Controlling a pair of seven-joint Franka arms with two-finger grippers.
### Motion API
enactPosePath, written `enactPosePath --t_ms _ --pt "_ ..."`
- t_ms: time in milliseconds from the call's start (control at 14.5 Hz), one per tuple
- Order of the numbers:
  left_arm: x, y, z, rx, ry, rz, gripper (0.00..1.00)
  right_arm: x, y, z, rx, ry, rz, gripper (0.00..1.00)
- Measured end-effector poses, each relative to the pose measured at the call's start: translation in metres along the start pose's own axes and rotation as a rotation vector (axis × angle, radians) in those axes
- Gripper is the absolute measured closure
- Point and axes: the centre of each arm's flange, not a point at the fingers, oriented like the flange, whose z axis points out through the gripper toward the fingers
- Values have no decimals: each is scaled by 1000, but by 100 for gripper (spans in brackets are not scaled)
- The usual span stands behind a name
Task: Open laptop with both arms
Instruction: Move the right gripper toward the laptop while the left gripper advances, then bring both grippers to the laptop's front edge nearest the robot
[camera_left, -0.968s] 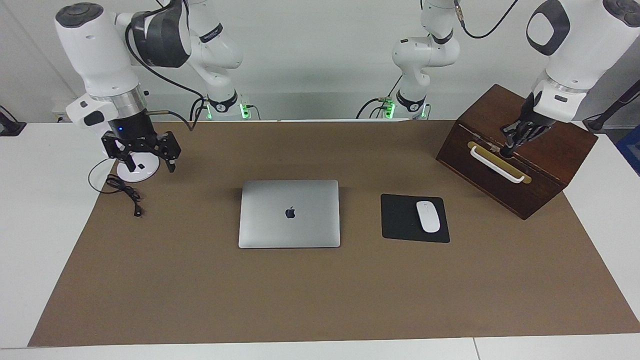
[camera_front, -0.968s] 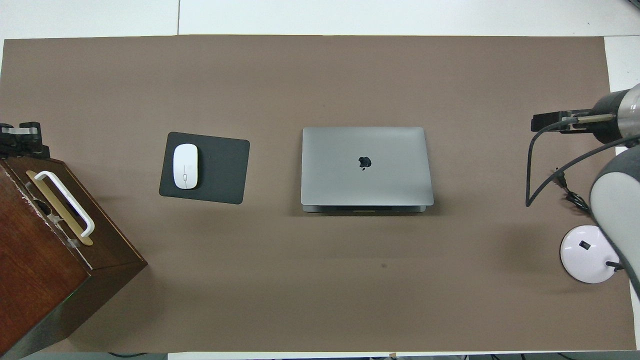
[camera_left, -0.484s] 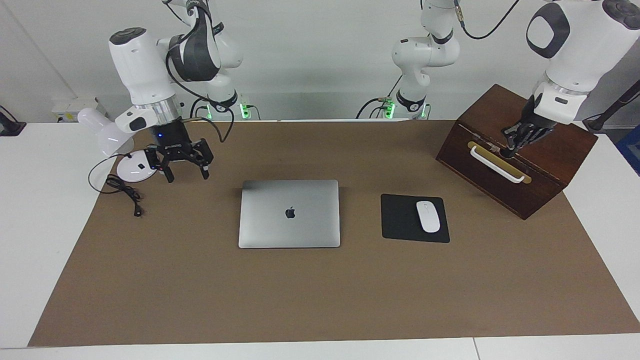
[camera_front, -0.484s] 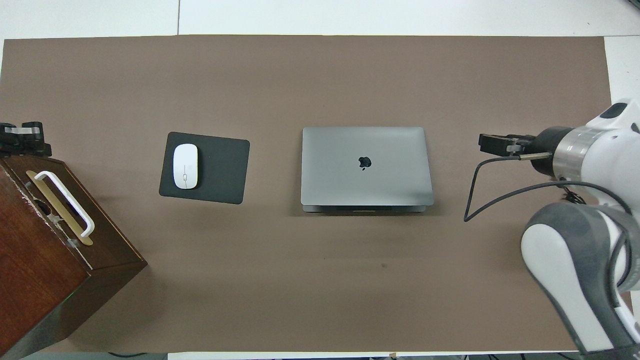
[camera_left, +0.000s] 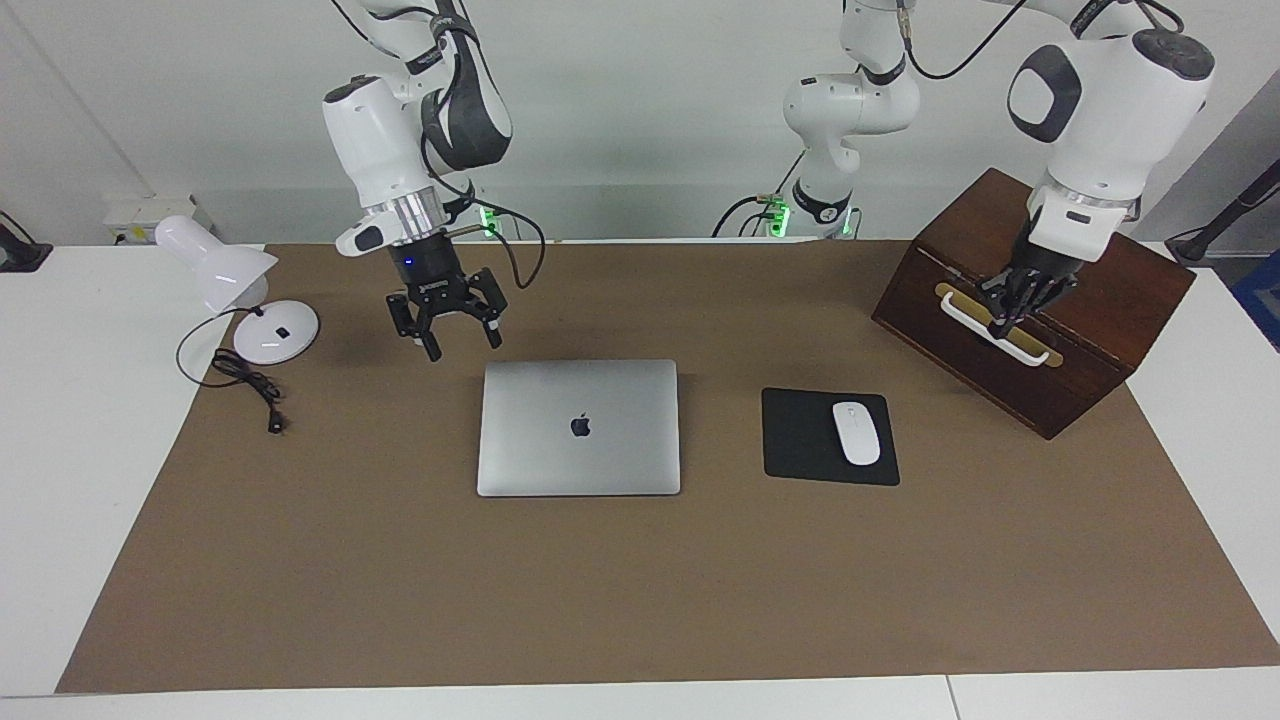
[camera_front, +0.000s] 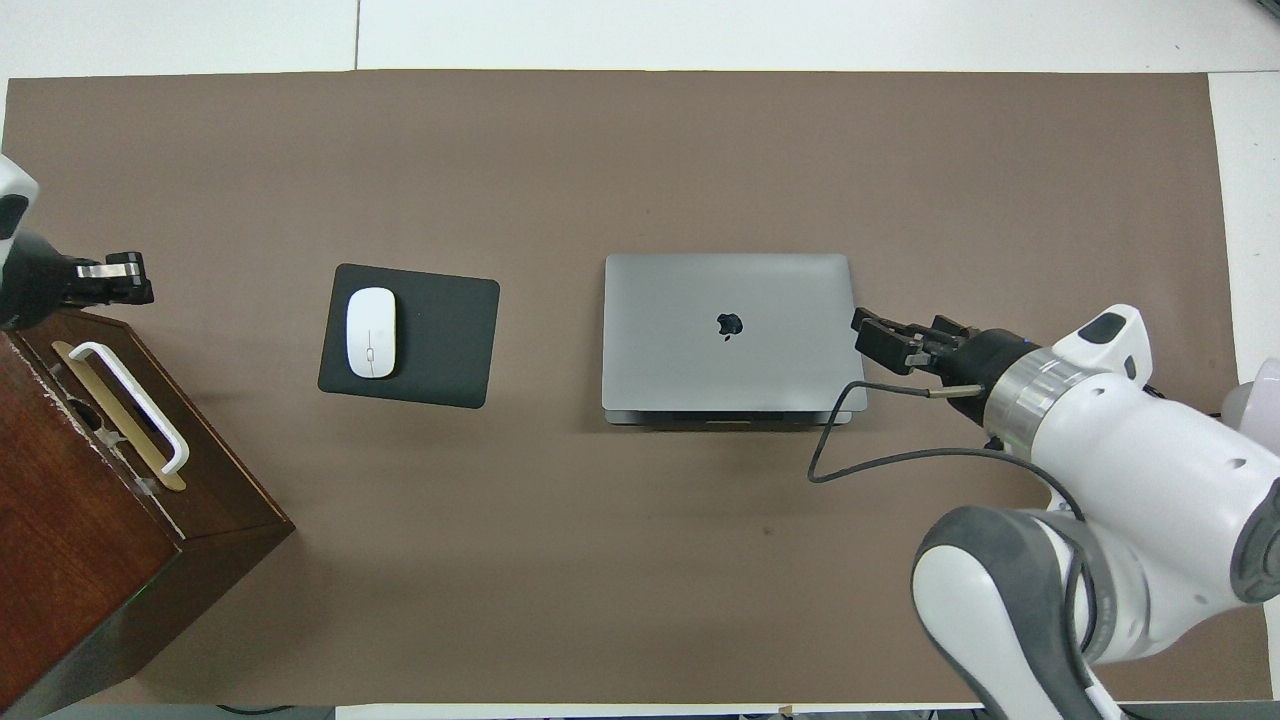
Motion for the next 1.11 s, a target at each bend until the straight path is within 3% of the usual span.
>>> enactPosePath --t_ms 277,622,1106 --pt "-42 44 41 -43 159 88 99 -42 -30 7 121 23 200 0" --pt "-98 87 67 -100 289 187 99 -76 -34 14 202 4 518 0" --pt "-166 141 103 -185 380 300 99 -143 -48 40 163 -47 722 0"
